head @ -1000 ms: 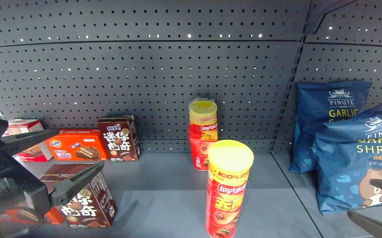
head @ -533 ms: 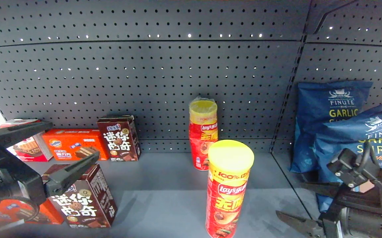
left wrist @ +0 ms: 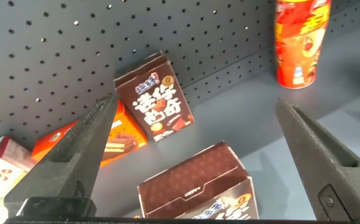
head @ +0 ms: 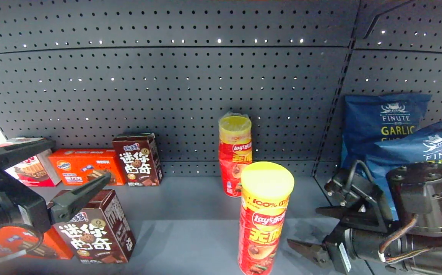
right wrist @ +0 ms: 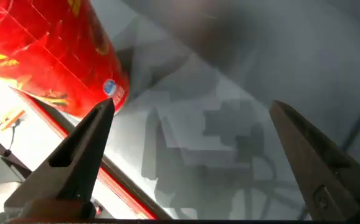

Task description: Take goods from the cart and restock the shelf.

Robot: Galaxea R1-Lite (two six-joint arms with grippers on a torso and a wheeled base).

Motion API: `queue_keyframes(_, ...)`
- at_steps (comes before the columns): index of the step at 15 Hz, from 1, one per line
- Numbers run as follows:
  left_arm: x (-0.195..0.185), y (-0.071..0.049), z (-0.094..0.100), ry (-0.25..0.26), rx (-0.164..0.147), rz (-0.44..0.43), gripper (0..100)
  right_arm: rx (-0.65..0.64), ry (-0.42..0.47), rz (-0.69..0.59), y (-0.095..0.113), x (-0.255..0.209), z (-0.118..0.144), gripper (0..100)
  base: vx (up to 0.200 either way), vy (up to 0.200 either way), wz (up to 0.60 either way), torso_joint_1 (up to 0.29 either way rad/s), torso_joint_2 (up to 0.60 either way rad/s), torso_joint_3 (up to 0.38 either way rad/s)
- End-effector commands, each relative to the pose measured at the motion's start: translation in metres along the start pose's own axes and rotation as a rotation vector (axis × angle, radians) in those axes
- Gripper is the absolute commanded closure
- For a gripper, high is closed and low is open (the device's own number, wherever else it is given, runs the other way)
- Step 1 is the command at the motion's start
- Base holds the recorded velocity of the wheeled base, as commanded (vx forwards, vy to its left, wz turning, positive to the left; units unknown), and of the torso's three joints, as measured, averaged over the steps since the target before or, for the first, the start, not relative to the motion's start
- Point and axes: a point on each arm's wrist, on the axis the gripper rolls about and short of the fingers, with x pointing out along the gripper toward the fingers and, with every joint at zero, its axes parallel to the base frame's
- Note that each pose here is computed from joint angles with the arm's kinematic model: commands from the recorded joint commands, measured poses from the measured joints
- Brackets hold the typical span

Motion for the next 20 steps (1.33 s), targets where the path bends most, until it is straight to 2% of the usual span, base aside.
queue_keyframes(1, 0.001, 0.000, -0.001, 0.005, -0.011, -0.002, 0, -0.003, 0.024, 0.002, 0.001, 0.010, 0.000, 0, 0.000, 0.000, 0.00, 0.000, 0.00, 0.000)
queue_keyframes(2, 0.001, 0.000, -0.001, 0.005, -0.020, -0.003, 0, -0.004, 0.027, 0.004, 0.002, 0.013, 0.001, 0, 0.000, 0.000, 0.00, 0.000, 0.00, 0.000)
queue_keyframes(7, 0.001, 0.000, -0.002, 0.007, -0.027, -0.007, 0, -0.023, 0.040, 0.027, 0.011, 0.026, 0.005, 0, 0.000, 0.000, 0.00, 0.000, 0.00, 0.000)
queue_keyframes(9, 0.001, 0.000, -0.002, 0.007, -0.051, -0.007, 0, -0.029, 0.045, 0.037, 0.015, 0.032, 0.007, 0, 0.000, 0.000, 0.00, 0.000, 0.00, 0.000)
queue_keyframes(12, 0.002, -0.001, -0.002, 0.008, -0.053, -0.009, 0, -0.037, 0.043, 0.047, 0.019, 0.038, 0.012, 0, 0.000, 0.000, 0.00, 0.000, 0.00, 0.000)
queue_keyframes(14, 0.002, -0.001, -0.002, 0.009, -0.070, -0.009, 0, -0.041, 0.048, 0.043, 0.021, 0.043, 0.013, 0, 0.000, 0.000, 0.00, 0.000, 0.00, 0.000)
queue_keyframes(18, 0.002, -0.001, -0.002, 0.010, -0.073, -0.009, 0, -0.041, 0.057, 0.043, 0.022, 0.046, 0.012, 0, 0.000, 0.000, 0.00, 0.000, 0.00, 0.000)
queue_keyframes(20, 0.001, 0.000, -0.001, 0.003, -0.075, -0.004, 0, -0.032, 0.025, 0.020, 0.017, 0.040, 0.016, 0, 0.000, 0.000, 0.00, 0.000, 0.00, 0.000)
